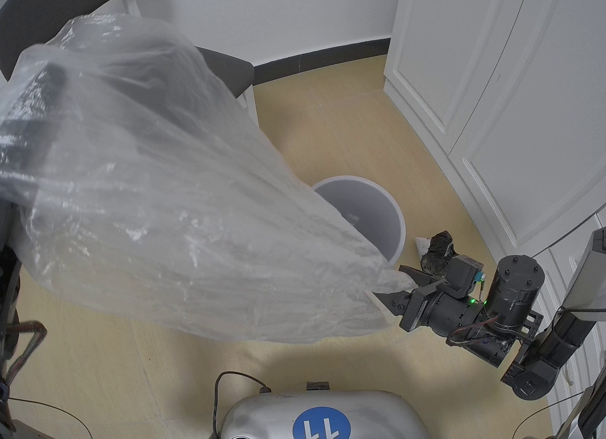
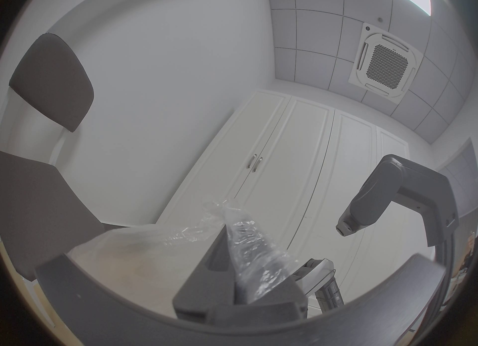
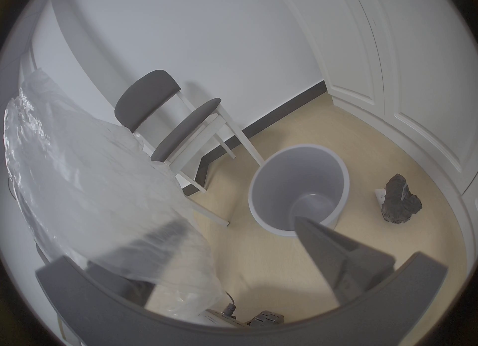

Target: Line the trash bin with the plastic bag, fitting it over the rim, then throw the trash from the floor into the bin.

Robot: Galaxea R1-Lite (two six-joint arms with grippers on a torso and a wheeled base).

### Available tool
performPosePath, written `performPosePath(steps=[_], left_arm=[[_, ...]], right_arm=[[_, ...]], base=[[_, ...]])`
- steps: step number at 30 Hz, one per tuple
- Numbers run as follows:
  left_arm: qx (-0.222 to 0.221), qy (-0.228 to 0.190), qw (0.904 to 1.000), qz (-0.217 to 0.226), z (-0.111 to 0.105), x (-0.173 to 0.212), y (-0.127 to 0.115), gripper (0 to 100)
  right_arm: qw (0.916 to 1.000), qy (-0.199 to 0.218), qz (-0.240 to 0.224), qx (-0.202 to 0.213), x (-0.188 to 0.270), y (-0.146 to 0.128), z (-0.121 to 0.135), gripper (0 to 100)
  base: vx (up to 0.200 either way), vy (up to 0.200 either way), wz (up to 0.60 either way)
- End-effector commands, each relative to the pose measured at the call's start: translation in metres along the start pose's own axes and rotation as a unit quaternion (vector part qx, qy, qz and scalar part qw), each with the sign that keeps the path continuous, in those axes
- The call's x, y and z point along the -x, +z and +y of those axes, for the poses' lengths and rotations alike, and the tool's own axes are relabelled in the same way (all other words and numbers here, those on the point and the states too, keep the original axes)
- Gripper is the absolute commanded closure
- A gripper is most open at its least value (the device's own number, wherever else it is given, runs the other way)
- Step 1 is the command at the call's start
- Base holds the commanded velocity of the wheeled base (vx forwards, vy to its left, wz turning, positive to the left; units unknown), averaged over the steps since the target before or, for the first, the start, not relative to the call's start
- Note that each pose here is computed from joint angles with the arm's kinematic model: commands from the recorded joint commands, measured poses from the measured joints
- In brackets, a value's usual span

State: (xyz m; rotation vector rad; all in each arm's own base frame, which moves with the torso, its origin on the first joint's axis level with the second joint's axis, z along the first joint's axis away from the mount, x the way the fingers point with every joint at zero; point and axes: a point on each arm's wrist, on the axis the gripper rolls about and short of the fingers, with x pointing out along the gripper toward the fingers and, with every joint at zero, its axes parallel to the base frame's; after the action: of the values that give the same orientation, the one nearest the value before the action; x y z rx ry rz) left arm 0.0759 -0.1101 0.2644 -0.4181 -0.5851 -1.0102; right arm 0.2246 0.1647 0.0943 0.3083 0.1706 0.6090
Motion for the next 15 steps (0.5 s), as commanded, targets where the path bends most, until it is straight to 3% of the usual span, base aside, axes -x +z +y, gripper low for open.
performPosePath(steps=[1, 10, 14, 15], left_arm=[[0.0, 0.0, 1.0, 0.003, 0.0, 0.0, -0.001, 100], [0.004, 0.003, 0.9999, 0.012, 0.001, -0.001, -0.005, 100], [0.019, 0.009, 0.9996, 0.018, 0.003, -0.002, -0.007, 100], [0.021, 0.018, 0.9991, 0.032, 0.005, -0.002, -0.011, 100]], right_arm=[[1.0, 0.004, -0.009, -0.001, -0.001, 0.001, 0.002, 100], [0.9997, 0.009, -0.022, -0.004, 0.001, 0.008, 0.005, 100], [0.9987, 0.013, -0.049, 0.0, 0.005, 0.021, 0.007, 100], [0.9973, 0.01, -0.073, 0.001, 0.008, 0.032, 0.008, 100]], base=[[0.0, 0.0, 0.0], [0.0, 0.0, 0.0], [0.0, 0.0, 0.0], [0.0, 0.0, 0.0]])
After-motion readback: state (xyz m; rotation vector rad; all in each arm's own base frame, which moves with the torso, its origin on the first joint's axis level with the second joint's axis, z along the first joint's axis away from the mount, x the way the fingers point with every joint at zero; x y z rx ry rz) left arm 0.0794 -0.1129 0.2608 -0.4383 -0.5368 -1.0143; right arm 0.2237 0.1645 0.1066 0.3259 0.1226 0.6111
